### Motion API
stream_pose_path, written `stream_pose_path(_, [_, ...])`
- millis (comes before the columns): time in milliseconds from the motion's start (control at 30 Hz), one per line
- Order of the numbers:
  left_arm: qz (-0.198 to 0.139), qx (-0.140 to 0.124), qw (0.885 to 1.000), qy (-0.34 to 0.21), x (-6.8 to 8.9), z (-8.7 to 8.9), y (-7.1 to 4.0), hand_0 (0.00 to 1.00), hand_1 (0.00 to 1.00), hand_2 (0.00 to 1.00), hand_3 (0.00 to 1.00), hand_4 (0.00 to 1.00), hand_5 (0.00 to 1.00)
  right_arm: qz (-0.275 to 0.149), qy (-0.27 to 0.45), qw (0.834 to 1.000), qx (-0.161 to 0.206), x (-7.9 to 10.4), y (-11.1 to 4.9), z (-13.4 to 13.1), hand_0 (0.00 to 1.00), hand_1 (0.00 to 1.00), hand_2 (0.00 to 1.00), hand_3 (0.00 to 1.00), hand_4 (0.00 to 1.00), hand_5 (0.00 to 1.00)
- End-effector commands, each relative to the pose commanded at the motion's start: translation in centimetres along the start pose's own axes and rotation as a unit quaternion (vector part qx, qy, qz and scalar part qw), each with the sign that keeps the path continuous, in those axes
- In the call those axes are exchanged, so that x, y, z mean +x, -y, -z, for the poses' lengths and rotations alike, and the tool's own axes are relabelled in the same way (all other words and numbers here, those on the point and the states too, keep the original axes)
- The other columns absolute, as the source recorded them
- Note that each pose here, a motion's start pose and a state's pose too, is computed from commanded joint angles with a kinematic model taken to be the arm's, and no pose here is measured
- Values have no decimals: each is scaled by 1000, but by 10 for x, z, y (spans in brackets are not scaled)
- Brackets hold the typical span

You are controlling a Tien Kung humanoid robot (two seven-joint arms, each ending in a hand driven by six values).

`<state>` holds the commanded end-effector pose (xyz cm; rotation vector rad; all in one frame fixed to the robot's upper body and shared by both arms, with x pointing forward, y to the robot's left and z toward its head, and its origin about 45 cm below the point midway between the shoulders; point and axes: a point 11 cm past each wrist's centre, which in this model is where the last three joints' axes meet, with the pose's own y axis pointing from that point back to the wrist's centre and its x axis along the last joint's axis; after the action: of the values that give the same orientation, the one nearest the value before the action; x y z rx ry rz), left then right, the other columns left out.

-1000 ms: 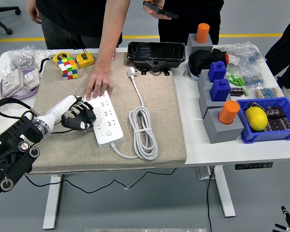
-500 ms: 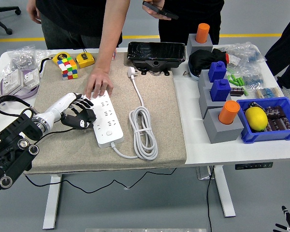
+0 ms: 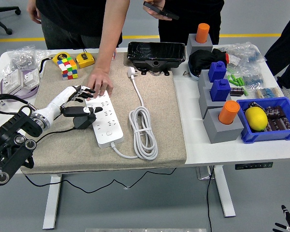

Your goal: Pick up the plug,place it near the board,insert it into the board,press the button

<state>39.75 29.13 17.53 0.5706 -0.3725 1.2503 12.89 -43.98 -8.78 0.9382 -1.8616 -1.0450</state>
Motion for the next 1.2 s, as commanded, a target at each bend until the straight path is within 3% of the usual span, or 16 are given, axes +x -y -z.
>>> stream_pose_path(33, [-24, -12, 999, -19, 5, -4, -1, 792, 849, 814, 804, 998, 998, 0, 0, 1000, 0, 0, 0, 0, 668, 577, 599, 636, 998, 998])
stream_pose_path(200, [-148, -53, 984, -82, 29, -24, -15, 792, 849, 814, 804, 998, 998, 2, 1, 1000, -1, -1, 0, -1, 668, 577, 599, 636, 998, 998])
stream_pose_path(367, [-258, -70, 958, -99, 48, -41, -42, 828, 866, 838, 814, 998, 998, 3, 2, 1000, 0, -1, 0, -1, 668, 578, 600, 636, 998, 998])
stream_pose_path(533, [-348, -43, 934, -72, 57, -40, -82, 832, 866, 838, 805, 998, 998, 0, 1, 1000, 2, 2, 0, 3, 668, 577, 600, 636, 998, 998])
stream_pose_path(633, [-347, -6, 937, -48, 48, -35, -102, 845, 868, 837, 805, 998, 998, -1, 1, 1000, 3, 3, 0, 4, 668, 578, 600, 636, 998, 998])
stream_pose_path(700, [-343, 22, 938, -41, 42, -28, -110, 845, 868, 837, 805, 998, 998, -1, 1, 1000, 3, 4, 0, 4, 668, 578, 600, 636, 998, 998])
stream_pose_path(800, [-304, 73, 949, -29, 24, -14, -120, 845, 868, 837, 805, 998, 998, -2, 0, 1000, 5, 5, 0, 5, 668, 578, 600, 636, 998, 998])
stream_pose_path(1000, [-200, 144, 969, 1, -10, 1, -127, 853, 863, 833, 808, 998, 998, -3, -2, 1000, 6, 7, 0, 7, 668, 577, 600, 636, 998, 998])
stream_pose_path(1067, [-164, 157, 974, 11, -20, 5, -127, 864, 864, 832, 809, 998, 998, -3, -2, 1000, 7, 8, 0, 8, 668, 578, 600, 636, 998, 998])
stream_pose_path(1200, [-141, 164, 976, 18, -27, 9, -126, 864, 864, 832, 809, 998, 998, -4, -2, 1000, 8, 9, 0, 9, 668, 578, 600, 636, 998, 998])
